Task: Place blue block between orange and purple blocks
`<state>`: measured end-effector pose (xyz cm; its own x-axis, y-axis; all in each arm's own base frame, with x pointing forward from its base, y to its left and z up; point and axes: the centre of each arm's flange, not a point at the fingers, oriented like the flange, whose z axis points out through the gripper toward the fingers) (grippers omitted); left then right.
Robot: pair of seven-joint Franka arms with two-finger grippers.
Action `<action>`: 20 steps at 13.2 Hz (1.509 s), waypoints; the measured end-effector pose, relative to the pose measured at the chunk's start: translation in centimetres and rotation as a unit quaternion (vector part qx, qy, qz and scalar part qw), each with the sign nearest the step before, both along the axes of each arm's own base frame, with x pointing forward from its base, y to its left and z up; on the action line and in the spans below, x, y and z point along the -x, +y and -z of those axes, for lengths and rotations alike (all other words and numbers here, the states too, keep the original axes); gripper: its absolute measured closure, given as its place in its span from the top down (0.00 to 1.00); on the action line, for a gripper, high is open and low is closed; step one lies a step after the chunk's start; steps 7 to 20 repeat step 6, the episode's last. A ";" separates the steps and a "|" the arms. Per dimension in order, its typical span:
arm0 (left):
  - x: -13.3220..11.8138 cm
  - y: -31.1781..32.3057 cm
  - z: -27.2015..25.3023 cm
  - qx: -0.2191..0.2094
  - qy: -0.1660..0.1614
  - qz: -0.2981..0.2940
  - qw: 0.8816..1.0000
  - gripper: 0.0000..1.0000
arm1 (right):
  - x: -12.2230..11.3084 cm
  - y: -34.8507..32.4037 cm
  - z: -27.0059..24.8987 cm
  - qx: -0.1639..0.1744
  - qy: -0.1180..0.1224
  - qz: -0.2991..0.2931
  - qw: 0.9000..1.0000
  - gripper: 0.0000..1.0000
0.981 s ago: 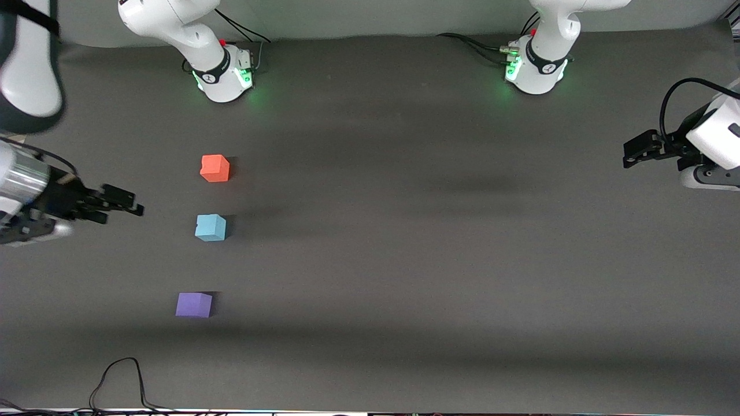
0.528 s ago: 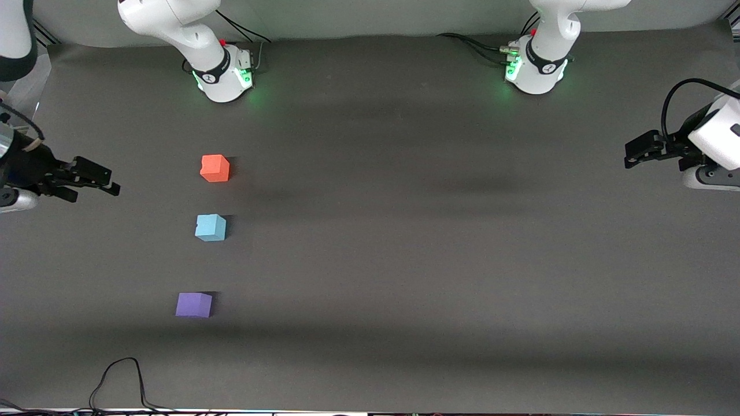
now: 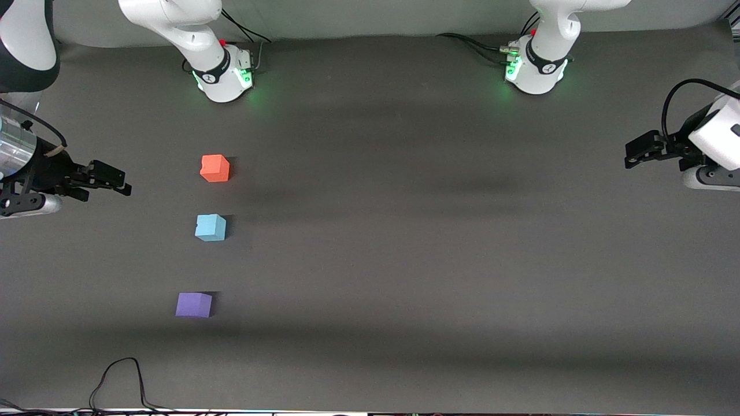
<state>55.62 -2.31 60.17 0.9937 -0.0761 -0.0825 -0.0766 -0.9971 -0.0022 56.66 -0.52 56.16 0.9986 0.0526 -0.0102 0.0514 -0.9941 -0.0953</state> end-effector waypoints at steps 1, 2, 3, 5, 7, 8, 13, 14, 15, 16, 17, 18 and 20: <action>0.0 0.0 0.0 0.000 0.000 0.000 1.000 1.00 | 0.4 0.6 -0.2 0.000 -0.001 -0.005 1.000 1.00; 0.0 0.0 0.0 0.000 0.000 0.000 1.000 1.00 | 0.7 1.2 -0.5 0.000 -0.003 -0.010 1.000 1.00; 0.0 0.0 0.0 0.000 0.000 0.000 1.000 1.00 | 1.0 1.7 -0.7 0.001 -0.004 -0.013 1.000 1.00; 0.0 0.1 0.0 0.000 0.000 -0.001 1.000 1.00 | 1.3 2.1 -0.8 0.008 -0.005 -0.019 1.000 1.00; 0.0 0.1 0.0 0.000 0.000 -0.001 1.000 1.00 | 1.3 2.4 -0.8 0.018 -0.004 -0.025 1.000 1.00; 0.0 0.1 0.0 0.000 0.000 -0.001 1.000 1.00 | 1.3 2.4 -0.8 0.018 -0.004 -0.025 1.000 1.00; 0.0 0.1 0.0 0.000 0.000 -0.001 1.000 1.00 | 1.3 2.4 -0.8 0.018 -0.004 -0.025 1.000 1.00; 0.0 0.1 0.0 0.000 0.000 -0.001 1.000 1.00 | 1.3 2.4 -0.8 0.018 -0.004 -0.025 1.000 1.00; 0.0 0.1 0.0 0.000 0.000 -0.001 1.000 1.00 | 1.3 2.4 -0.8 0.018 -0.004 -0.025 1.000 1.00; 0.0 0.1 0.0 0.000 0.000 -0.001 1.000 1.00 | 1.3 2.4 -0.8 0.018 -0.004 -0.025 1.000 1.00; 0.0 0.1 0.0 0.000 0.000 -0.001 1.000 1.00 | 1.3 2.4 -0.8 0.018 -0.004 -0.025 1.000 1.00; 0.0 0.1 0.0 0.000 0.000 -0.001 1.000 1.00 | 1.3 2.4 -0.8 0.018 -0.004 -0.025 1.000 1.00; 0.0 0.1 0.0 0.000 0.000 -0.001 1.000 1.00 | 1.3 2.4 -0.8 0.018 -0.004 -0.025 1.000 1.00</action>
